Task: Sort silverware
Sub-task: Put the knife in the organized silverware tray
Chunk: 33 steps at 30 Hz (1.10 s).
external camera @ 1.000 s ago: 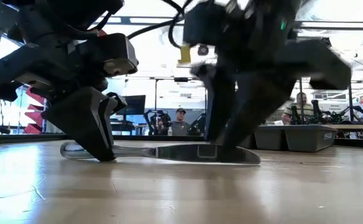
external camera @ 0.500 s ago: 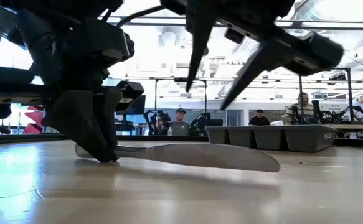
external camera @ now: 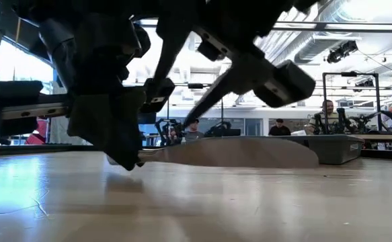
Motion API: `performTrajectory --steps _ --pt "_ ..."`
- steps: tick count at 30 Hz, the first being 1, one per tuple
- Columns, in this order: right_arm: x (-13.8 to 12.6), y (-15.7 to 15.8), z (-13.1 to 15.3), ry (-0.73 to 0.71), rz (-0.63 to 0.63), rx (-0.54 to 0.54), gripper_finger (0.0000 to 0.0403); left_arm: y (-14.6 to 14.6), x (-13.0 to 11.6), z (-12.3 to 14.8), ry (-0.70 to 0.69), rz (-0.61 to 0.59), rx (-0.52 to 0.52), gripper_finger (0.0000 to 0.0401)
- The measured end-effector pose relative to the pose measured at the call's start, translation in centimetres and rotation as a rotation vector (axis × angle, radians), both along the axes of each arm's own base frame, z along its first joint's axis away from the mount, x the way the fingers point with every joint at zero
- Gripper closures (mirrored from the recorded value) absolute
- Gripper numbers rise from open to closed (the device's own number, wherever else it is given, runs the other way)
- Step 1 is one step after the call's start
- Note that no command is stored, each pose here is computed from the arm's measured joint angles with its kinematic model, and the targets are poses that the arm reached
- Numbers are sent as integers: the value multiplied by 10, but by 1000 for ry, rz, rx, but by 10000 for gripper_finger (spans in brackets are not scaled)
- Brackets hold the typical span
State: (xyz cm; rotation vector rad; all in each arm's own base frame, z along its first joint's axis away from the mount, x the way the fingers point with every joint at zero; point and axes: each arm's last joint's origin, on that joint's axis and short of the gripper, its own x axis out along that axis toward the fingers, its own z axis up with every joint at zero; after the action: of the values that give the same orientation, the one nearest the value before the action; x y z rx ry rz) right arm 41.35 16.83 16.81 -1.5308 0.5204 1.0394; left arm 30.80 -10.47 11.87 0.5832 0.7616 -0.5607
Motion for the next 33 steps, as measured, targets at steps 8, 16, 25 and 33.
performTrajectory --steps 8,16,25,33 --pt "3 1 -19 9 67 -77 259 4 2 -3 2 8 7 398" --pt "5 -2 -38 12 90 -227 259 5 1 -4 24 15 10 398" --pt "3 1 -38 30 38 -209 360 5 5 -1 -22 75 -4 374" --pt "-7 21 -38 38 -153 -170 397 11 -9 24 -8 233 95 311"
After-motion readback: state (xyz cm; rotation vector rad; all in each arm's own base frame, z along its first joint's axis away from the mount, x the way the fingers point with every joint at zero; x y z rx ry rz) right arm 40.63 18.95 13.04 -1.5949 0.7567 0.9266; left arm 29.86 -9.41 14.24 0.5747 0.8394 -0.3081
